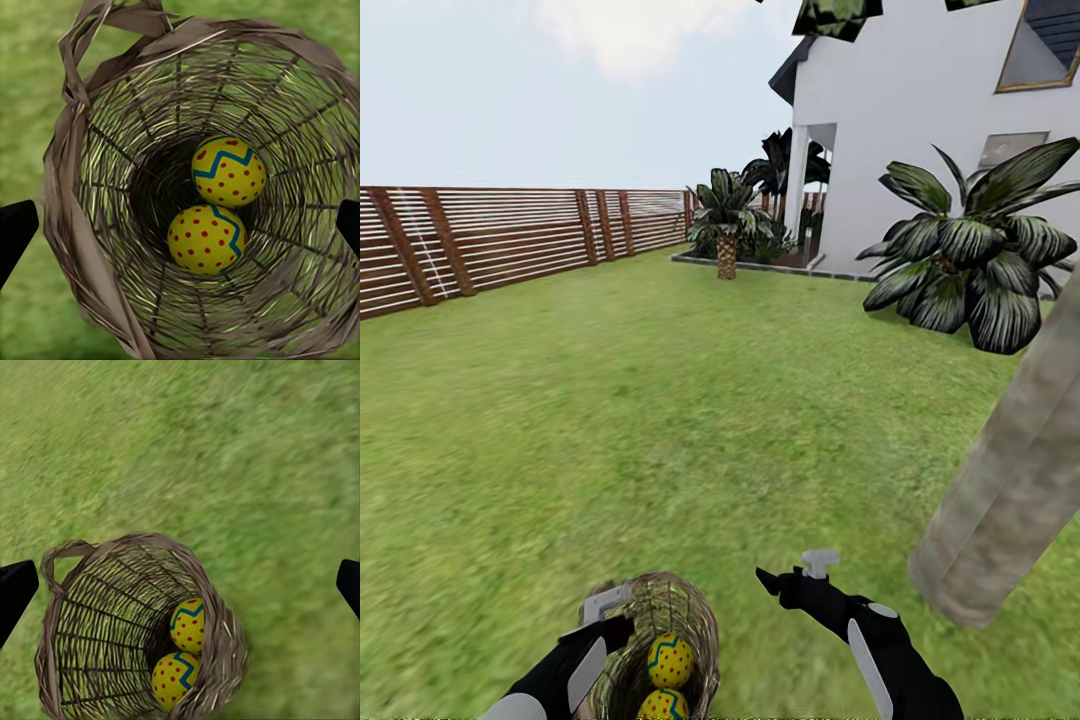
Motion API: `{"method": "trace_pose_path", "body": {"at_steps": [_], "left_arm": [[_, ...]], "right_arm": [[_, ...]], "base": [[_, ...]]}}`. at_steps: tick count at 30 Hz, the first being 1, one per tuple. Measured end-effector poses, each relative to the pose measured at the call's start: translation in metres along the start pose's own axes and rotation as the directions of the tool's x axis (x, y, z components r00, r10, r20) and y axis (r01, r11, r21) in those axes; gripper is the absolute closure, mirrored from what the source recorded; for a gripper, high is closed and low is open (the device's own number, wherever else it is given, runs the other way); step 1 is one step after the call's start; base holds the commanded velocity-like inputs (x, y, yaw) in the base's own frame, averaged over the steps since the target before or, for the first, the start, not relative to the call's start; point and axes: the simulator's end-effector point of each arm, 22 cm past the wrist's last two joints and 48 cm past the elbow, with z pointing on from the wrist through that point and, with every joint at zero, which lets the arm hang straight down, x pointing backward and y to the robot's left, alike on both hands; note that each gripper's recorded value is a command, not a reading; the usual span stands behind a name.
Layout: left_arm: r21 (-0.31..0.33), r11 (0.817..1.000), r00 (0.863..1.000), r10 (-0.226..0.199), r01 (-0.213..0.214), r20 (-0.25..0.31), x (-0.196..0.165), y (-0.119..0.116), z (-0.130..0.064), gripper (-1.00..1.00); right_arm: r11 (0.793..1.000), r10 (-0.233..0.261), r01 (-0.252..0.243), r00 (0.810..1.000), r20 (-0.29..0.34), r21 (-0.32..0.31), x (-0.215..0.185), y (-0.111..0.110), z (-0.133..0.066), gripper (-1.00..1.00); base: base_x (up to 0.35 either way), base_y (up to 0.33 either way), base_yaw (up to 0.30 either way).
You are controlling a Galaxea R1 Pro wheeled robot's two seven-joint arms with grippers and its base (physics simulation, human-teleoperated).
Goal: Take the three Easter eggs out of the wicker basket on the lawn in the garden, then place them on the lawn next to a single tree (choose any tree) so that all three eggs are next to the same tree and none are left in the basket.
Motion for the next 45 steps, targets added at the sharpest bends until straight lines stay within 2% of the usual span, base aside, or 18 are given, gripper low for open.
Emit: {"method": "trace_pose_path", "body": {"at_steps": [3,15,35,45], "left_arm": [[-0.002,1.0,1.0,0.001,-0.001,-0.004,0.0044,0.0009,0.0055,-1.0],[-0.002,1.0,1.0,0.003,-0.003,-0.01,0.007,0.0011,0.0069,-1.0],[0.001,1.0,1.0,0.002,-0.002,0.001,0.0018,-0.0003,0.0039,-1.0],[0.002,1.0,1.0,0.002,-0.002,0.001,0.0016,-0.0003,0.0033,-1.0]], "right_arm": [[1.0,0.002,-0.002,1.0,-0.004,0.001,0.0059,-0.003,0.0035,-1.0],[1.0,0.006,-0.006,1.0,-0.007,-0.007,0.008,-0.0024,0.0042,-1.0],[1.0,0.001,-0.001,1.0,0.003,-0.01,0.0025,-0.0007,0.0018,-1.0],[1.0,0.0,0.0,1.0,0.005,-0.012,0.0017,0.0003,0.0016,-1.0]], "base": [[0.0,0.0,0.0],[0.026,0.0,-0.008],[0.014,0.0,-0.241],[0.117,0.012,-0.055]]}}
